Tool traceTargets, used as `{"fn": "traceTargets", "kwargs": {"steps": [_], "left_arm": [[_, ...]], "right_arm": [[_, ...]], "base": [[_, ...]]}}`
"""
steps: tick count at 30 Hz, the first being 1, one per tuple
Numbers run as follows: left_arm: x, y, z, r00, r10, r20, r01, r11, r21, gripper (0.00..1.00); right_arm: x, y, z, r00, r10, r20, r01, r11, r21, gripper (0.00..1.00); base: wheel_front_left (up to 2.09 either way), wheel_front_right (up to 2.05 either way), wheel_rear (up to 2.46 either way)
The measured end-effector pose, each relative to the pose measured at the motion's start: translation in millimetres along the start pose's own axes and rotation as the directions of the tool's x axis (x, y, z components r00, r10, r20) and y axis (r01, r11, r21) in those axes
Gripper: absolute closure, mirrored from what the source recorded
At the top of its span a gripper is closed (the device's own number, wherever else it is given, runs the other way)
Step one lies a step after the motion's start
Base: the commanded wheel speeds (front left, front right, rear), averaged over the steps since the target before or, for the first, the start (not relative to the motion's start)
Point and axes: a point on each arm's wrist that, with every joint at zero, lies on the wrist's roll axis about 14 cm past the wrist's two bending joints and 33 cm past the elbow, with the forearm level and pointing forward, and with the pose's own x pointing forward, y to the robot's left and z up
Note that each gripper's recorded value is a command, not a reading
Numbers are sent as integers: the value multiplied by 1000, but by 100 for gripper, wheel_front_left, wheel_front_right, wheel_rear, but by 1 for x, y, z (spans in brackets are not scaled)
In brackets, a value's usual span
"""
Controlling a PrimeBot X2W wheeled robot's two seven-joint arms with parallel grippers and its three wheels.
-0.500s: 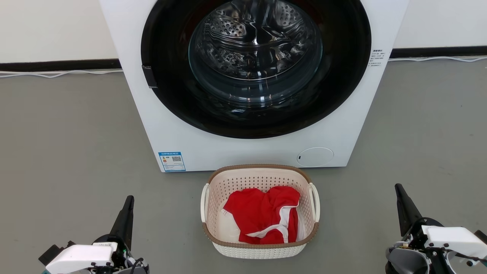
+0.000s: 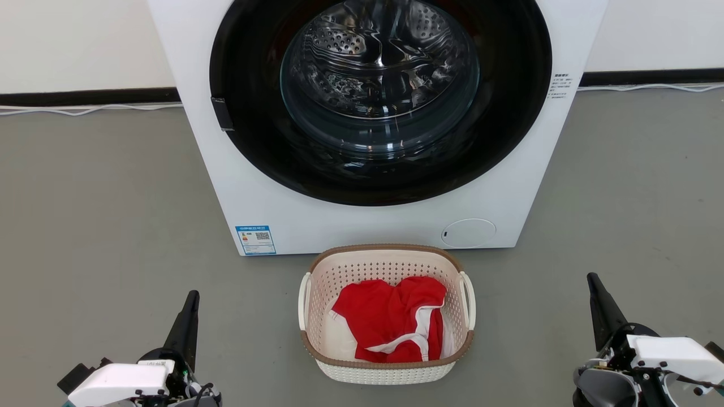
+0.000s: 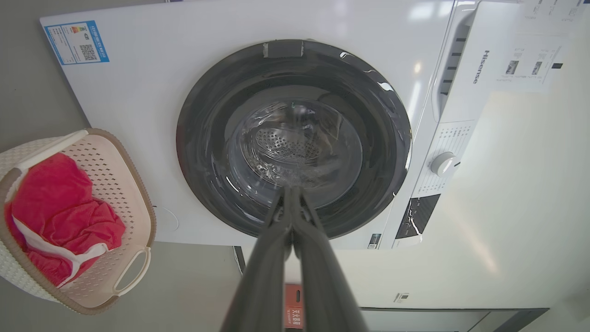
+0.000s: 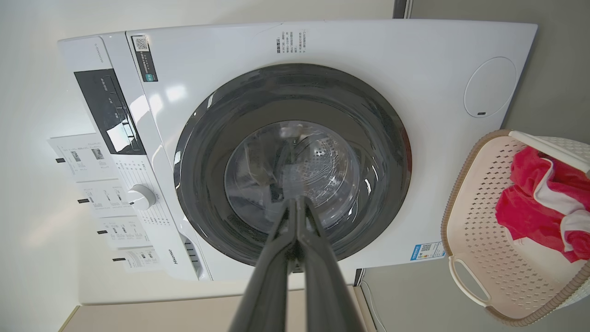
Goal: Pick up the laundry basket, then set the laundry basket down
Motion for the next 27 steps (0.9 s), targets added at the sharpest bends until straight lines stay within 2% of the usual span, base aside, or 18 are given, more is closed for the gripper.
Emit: {"fn": "traceTargets", "kwargs": {"steps": [27], "left_arm": [[0, 0, 0, 1000, 0, 0, 0, 1000, 0, 100]], "right_arm": [[0, 0, 0, 1000, 0, 0, 0, 1000, 0, 100]], "base": [[0, 0, 0]]}}
